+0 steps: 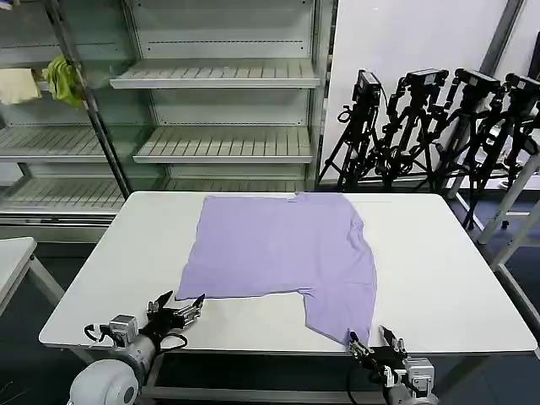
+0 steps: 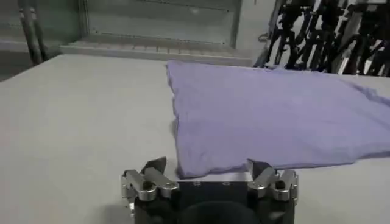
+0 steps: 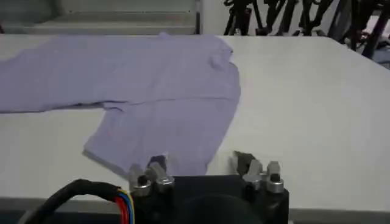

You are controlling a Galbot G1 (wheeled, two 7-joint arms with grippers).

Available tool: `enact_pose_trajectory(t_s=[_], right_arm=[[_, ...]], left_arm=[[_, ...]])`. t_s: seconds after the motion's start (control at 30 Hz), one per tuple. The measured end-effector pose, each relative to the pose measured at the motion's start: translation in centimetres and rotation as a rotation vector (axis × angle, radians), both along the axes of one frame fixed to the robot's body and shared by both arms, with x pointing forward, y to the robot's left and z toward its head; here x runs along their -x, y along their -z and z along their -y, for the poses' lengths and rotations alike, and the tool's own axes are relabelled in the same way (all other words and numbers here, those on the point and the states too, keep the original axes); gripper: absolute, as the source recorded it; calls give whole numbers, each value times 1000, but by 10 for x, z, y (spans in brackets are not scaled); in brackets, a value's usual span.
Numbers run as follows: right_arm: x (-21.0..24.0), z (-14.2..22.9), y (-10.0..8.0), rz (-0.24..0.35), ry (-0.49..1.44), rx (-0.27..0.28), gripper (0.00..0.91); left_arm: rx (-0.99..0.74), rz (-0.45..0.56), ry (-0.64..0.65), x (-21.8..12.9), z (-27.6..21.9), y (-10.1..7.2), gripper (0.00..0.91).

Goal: Fold and organize the clothes.

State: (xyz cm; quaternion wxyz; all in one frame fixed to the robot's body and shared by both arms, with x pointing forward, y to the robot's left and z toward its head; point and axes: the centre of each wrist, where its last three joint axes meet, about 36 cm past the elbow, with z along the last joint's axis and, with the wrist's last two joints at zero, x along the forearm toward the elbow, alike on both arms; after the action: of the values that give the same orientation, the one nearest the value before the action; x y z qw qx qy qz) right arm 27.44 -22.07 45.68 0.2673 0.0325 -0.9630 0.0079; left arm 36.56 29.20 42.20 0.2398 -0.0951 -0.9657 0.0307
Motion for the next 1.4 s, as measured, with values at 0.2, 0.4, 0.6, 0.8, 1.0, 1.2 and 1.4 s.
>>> enact_pose_trajectory(t_s=[0.2, 0.4, 0.6, 0.8, 1.0, 1.2, 1.4], right_arm=[[0, 0, 2, -5, -6, 0, 202], [0, 1, 3, -9, -7, 1, 50], [0, 1, 4, -11, -8, 2, 0], [1, 2, 4, -12, -8, 2, 0], [1, 3, 3, -11, -7, 5, 0], [4, 5, 0, -10, -13, 12, 0], [9, 8, -7, -8, -20, 24, 0]], left_arm=[[-2, -1, 1, 0, 1, 1, 756], [-3, -1, 0, 1, 0, 1, 544], [-5, -1, -2, 2, -1, 1, 343], [-5, 0, -2, 2, -1, 1, 171], [-5, 2, -2, 2, -2, 1, 20], [-6, 5, -1, 5, -3, 1, 0], [-16, 5, 3, 9, -4, -1, 0]])
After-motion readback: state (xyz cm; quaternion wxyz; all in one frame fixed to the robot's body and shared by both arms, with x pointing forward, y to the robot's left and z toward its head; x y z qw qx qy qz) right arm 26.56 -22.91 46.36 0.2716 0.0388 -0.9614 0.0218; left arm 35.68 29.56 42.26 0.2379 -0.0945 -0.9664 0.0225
